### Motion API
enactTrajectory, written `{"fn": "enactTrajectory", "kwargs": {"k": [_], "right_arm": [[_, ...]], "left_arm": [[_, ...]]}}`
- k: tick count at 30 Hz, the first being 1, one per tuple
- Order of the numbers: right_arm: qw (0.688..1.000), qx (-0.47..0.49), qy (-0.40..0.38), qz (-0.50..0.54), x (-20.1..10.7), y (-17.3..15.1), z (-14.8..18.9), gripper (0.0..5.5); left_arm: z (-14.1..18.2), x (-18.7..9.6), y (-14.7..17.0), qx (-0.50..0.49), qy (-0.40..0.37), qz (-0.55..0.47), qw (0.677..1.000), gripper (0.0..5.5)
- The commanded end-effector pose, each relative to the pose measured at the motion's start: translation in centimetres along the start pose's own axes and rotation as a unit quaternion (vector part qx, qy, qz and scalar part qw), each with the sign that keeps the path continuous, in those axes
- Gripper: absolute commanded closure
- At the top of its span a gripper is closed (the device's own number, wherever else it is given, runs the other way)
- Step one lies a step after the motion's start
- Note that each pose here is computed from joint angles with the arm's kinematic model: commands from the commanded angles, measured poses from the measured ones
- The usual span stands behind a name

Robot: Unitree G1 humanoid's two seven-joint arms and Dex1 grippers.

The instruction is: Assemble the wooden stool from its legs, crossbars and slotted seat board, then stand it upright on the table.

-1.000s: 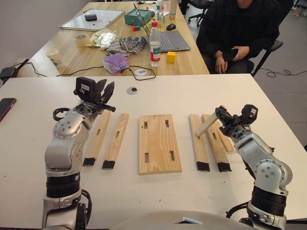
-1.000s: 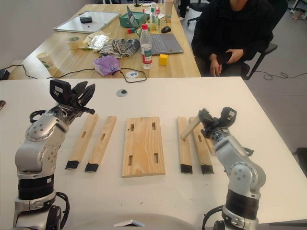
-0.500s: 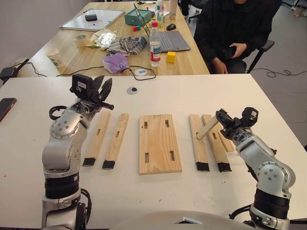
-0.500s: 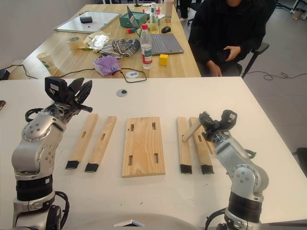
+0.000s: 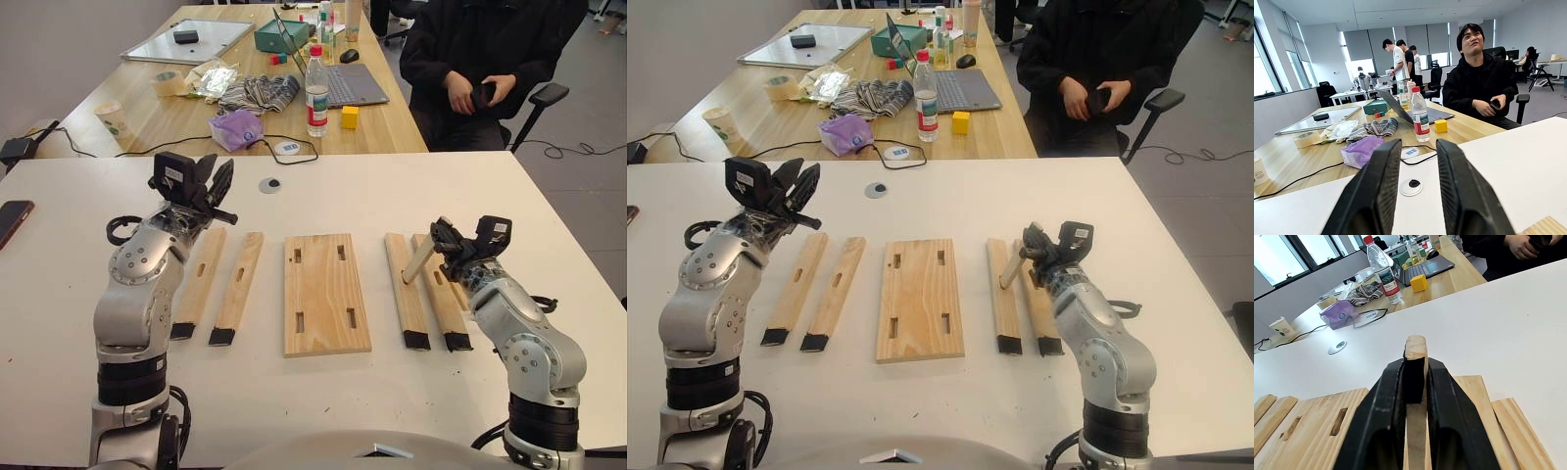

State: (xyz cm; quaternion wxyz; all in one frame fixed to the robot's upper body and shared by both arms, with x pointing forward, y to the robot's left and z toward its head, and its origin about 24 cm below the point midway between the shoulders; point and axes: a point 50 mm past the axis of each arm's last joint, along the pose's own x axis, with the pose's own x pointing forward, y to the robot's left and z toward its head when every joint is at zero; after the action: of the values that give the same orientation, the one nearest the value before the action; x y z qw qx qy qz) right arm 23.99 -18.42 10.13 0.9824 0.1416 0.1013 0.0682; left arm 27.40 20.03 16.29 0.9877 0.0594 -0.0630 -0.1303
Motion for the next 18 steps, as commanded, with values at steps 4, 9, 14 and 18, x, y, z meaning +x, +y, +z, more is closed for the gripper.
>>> {"fn": "enactTrajectory", "kwargs": {"k": [4,9,14,18], "right_arm": [[0.995,-0.077,0.06,-0.019,-2.2,-1.4,-2.6,5.1],[0.992,-0.081,0.081,-0.046,-3.0,-2.1,-4.0,5.1],[0.991,-0.073,0.087,-0.074,-3.0,-2.6,-3.8,5.1],[0.987,-0.09,0.101,-0.087,-2.7,-2.6,-3.9,5.1]], "left_arm": [[-0.4,0.0,-0.2,0.004,0.005,0.005,1.0,4.25],[-0.7,-0.1,-0.2,0.004,0.011,0.008,1.0,4.25],[-0.7,-0.1,-0.3,0.009,0.012,0.009,1.0,4.25],[-1.0,-0.3,-0.2,0.007,0.016,0.02,1.0,4.25]]}}
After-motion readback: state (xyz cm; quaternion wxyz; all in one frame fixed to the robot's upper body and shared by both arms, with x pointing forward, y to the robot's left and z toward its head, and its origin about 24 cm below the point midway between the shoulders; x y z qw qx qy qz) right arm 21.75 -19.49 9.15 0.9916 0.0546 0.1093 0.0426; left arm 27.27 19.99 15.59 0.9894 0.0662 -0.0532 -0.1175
